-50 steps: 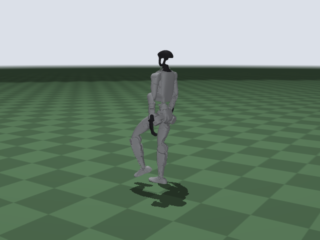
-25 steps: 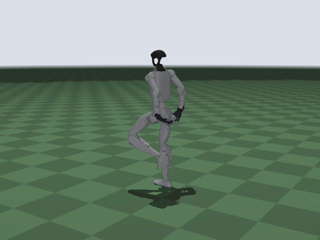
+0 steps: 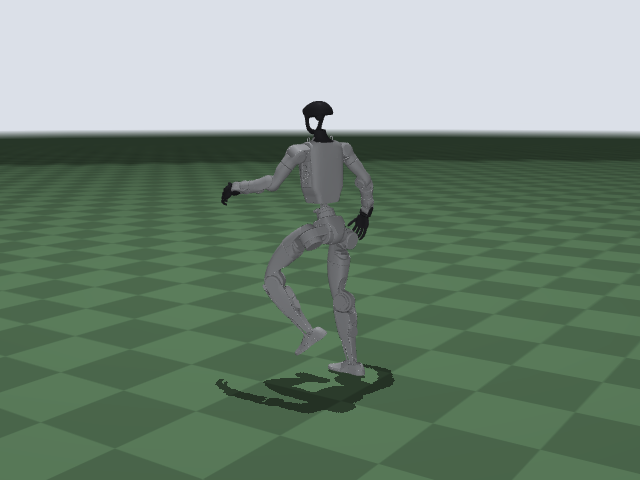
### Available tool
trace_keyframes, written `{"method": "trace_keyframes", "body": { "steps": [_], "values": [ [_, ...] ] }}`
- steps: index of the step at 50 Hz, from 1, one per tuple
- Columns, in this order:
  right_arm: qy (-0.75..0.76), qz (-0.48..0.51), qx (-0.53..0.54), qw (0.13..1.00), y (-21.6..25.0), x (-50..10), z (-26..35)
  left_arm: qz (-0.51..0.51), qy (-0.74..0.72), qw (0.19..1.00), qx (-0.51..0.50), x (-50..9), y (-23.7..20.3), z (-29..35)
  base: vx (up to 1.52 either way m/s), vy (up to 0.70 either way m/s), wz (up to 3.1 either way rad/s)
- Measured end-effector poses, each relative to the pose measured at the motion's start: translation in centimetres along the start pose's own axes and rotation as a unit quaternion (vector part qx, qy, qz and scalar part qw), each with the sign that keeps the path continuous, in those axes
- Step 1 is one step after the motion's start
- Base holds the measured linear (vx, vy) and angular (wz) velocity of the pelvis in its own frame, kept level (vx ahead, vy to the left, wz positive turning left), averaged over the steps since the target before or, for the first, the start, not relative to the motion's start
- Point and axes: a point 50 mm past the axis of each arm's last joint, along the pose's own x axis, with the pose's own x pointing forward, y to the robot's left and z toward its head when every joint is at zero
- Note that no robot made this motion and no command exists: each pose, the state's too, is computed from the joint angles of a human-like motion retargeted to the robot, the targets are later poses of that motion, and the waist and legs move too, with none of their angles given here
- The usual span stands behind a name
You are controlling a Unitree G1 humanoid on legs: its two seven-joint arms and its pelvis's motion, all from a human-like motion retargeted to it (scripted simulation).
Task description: Kungfu
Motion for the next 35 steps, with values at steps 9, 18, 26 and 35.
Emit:
{"method": "trace_keyframes", "body": {
  "steps": [9,18,26,35],
  "values": [
    [-0.288,0.015,0.117,0.950,1.3,3.2,17.8,-0.137,-0.303,0.938,-0.097,0.1,-3.7,13.3,0.21,0.32,-2.11],
    [-0.388,0.301,0.143,0.859,16.7,4.0,28.5,-0.342,-0.316,0.864,-0.191,-0.8,-17.1,11.5,0.09,0.79,-3.17],
    [-0.305,0.454,0.133,0.826,28.3,4.5,21.9,-0.508,-0.105,0.710,-0.477,-2.2,-29.7,6.3,-0.10,0.44,-0.94],
    [-0.430,0.391,-0.075,0.810,24.0,2.6,24.9,-0.487,-0.097,0.761,-0.417,-1.3,-26.7,5.3,0.07,0.21,-0.36]
  ]
}}
